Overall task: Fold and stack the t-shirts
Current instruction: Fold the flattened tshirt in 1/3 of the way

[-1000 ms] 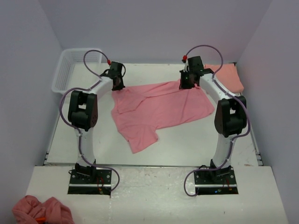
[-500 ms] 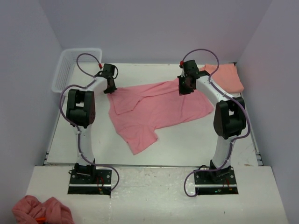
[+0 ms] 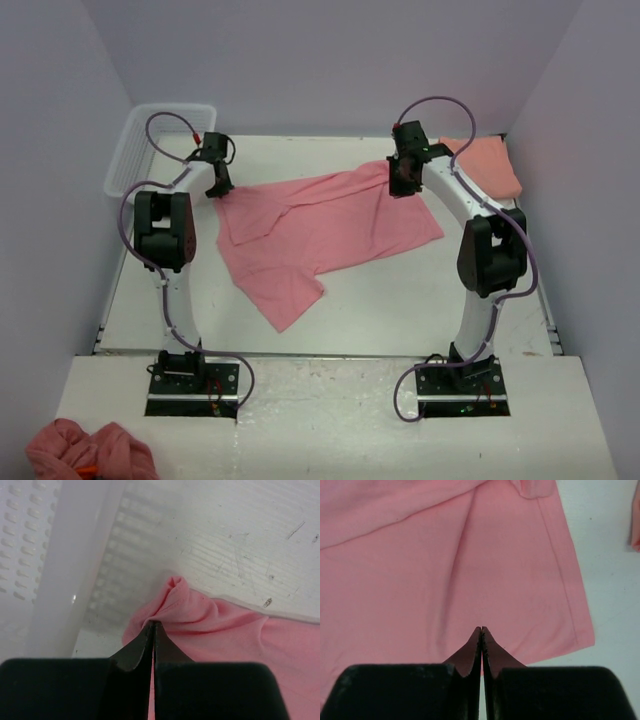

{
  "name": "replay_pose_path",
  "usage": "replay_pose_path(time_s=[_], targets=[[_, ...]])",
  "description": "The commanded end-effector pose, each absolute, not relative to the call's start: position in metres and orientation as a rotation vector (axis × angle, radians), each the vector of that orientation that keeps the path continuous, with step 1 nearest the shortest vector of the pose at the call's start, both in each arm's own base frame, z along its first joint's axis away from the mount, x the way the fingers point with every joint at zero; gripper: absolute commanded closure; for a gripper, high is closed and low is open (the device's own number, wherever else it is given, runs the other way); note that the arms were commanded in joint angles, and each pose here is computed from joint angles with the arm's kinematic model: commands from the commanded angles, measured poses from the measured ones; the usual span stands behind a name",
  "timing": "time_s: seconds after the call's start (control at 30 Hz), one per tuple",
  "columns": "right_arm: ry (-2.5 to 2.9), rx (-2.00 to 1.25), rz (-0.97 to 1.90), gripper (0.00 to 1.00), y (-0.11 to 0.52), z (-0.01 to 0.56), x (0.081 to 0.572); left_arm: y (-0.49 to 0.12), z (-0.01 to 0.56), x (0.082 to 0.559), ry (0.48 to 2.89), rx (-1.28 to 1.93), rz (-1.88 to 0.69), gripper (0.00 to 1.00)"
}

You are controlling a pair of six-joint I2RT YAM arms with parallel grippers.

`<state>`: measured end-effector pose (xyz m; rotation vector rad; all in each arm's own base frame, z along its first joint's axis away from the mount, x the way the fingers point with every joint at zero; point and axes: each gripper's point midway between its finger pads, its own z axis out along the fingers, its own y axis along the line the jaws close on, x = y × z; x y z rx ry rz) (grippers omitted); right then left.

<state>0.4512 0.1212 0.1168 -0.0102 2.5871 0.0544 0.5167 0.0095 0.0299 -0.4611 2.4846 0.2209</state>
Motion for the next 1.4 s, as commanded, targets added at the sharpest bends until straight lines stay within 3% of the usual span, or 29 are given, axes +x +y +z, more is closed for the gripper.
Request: replay_pose_path(time_s=[0.0, 0.23, 0.5, 0.67, 0.93, 1.37], targets=[[2.588, 0.066, -0.004, 1.0, 0.106, 0.123, 0.458, 0.01, 0.055, 0.526, 2.444, -0.422, 0.18, 1.0], [2.62, 0.102, 0.026, 1.0, 0.105, 0.113, 0.457, -0.056, 0.123, 0.527, 2.317, -0.241, -0.004, 1.0], [2.652, 0.184, 0.062, 1.0, 0.104, 0.103, 0.451, -0.136, 0.22, 0.489, 2.158, -0.084, -0.085, 1.0], [2.716, 0.27, 0.058, 1.0, 0.104, 0.08, 0.436, -0.175, 0.186, 0.44, 2.289, 0.013, -0.147, 1.0], [2.75, 0.286, 0.268, 1.0, 0.13, 0.059, 0.426, -0.192, 0.101, 0.377, 2.469, 0.08, -0.068, 1.0], [2.837, 0.27, 0.373, 1.0, 0.148, 0.033, 0.41, -0.19, 0.057, 0.355, 2.536, 0.117, 0.036, 1.0]])
